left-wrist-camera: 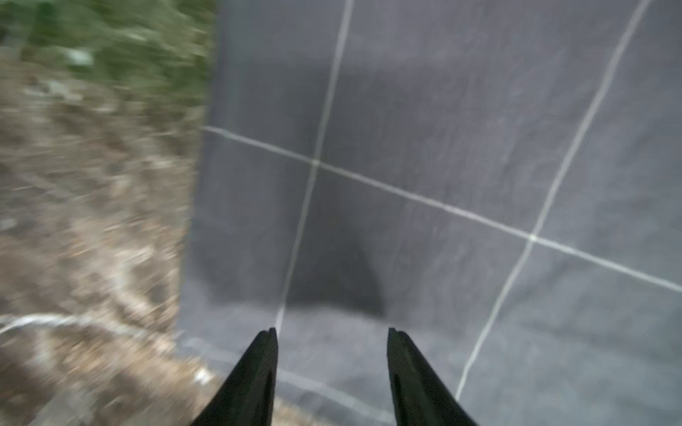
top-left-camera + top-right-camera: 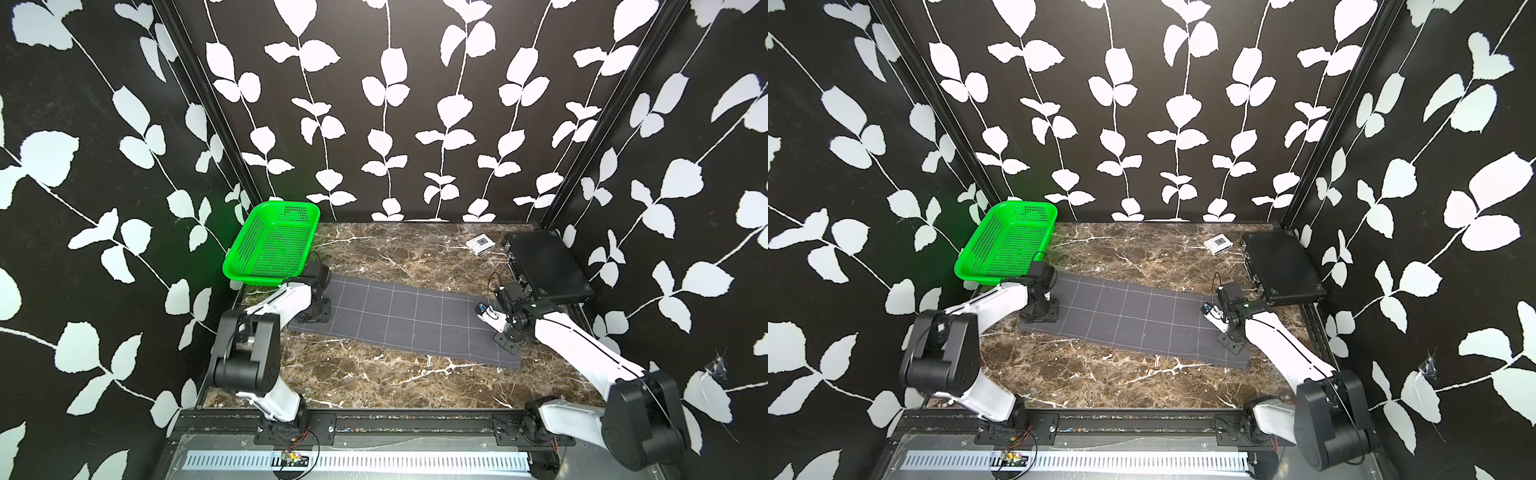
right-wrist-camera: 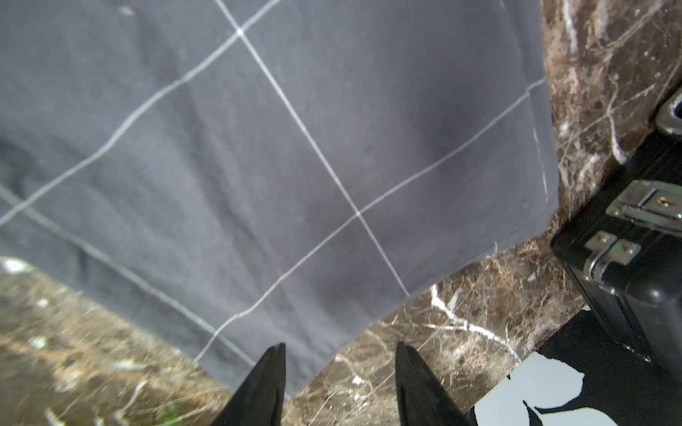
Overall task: Roll up the pillowcase
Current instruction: Fold the pillowcase, then adjust the pillowcase at the center of the board.
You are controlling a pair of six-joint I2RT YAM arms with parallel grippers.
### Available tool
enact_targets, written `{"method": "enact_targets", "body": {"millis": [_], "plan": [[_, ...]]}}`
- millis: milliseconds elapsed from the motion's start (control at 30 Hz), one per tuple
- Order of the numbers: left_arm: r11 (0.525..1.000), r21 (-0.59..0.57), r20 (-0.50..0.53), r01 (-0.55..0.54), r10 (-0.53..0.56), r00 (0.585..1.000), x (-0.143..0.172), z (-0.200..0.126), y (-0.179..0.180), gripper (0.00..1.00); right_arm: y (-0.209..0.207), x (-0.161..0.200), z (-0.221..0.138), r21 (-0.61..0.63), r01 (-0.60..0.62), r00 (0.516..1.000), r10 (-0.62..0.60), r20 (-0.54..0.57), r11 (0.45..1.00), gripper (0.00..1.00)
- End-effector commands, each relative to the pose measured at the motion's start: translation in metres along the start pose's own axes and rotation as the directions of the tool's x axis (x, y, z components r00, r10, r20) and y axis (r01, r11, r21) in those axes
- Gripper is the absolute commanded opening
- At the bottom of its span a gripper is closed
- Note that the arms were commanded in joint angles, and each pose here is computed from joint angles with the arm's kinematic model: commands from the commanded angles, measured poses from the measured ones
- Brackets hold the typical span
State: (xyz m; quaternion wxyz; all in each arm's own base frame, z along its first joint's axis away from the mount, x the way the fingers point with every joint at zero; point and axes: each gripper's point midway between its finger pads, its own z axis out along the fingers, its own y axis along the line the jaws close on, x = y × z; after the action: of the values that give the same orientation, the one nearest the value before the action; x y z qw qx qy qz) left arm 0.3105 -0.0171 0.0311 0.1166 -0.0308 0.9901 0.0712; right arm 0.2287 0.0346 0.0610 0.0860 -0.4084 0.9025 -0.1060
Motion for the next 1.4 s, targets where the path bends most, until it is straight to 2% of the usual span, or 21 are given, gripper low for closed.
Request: {"method": "enact_targets", "body": {"millis": [0, 267, 433, 567, 700, 767, 867, 1000, 1133, 1367], "plan": [[0.999, 0.035, 0.055, 0.018, -0.02, 0.998, -0.02, -0.002, -0.007, 0.49, 0.002, 0.009, 0.013, 0.025, 0.029, 0.998, -0.028, -0.049, 0.999, 0.51], [1.0, 0.013, 0.001, -0.018, 0.018, 1.0, -0.021, 0.019, -0.004, 0.5, 0.002, 0.021, 0.028, 0.037, 0.055, 0.989, -0.049, -0.14, 0.998, 0.52], [1.0, 0.009, 0.0, -0.017, 0.017, 1.0, -0.025, 0.019, 0.002, 0.5, 0.001, 0.023, 0.032, 0.039, 0.057, 0.984, -0.049, -0.173, 0.998, 0.54], [0.999, 0.041, 0.023, -0.032, 0.031, 0.999, -0.039, 0.006, -0.004, 0.51, -0.003, 0.009, 0.016, 0.037, -0.006, 0.994, 0.01, -0.11, 0.999, 0.55], [0.996, 0.083, 0.07, -0.021, 0.015, 0.997, -0.05, -0.023, -0.017, 0.55, -0.016, -0.021, -0.011, 0.072, -0.061, 0.996, 0.055, 0.071, 0.996, 0.59], [0.995, 0.095, 0.097, -0.03, 0.02, 0.995, -0.055, -0.04, -0.027, 0.57, -0.02, -0.035, -0.019, 0.066, -0.073, 0.99, 0.064, 0.124, 0.995, 0.59], [0.989, 0.144, 0.125, -0.038, 0.02, 0.992, -0.058, -0.053, -0.052, 0.58, -0.024, -0.051, -0.015, 0.051, -0.071, 0.987, 0.063, 0.146, 0.996, 0.59], [0.978, 0.209, 0.097, 0.0, -0.021, 0.995, -0.056, -0.04, -0.081, 0.58, -0.027, -0.07, -0.003, 0.016, -0.054, 0.988, 0.051, 0.147, 0.998, 0.6], [0.974, 0.227, 0.087, -0.025, 0.005, 0.996, -0.062, -0.028, -0.108, 0.58, -0.026, -0.079, 0.012, 0.006, -0.022, 0.99, 0.021, 0.139, 1.0, 0.61], [0.976, 0.205, 0.056, -0.078, 0.068, 0.996, -0.073, -0.003, -0.122, 0.58, -0.007, -0.053, 0.039, -0.055, 0.062, 0.998, -0.063, -0.007, 0.997, 0.61]]}}
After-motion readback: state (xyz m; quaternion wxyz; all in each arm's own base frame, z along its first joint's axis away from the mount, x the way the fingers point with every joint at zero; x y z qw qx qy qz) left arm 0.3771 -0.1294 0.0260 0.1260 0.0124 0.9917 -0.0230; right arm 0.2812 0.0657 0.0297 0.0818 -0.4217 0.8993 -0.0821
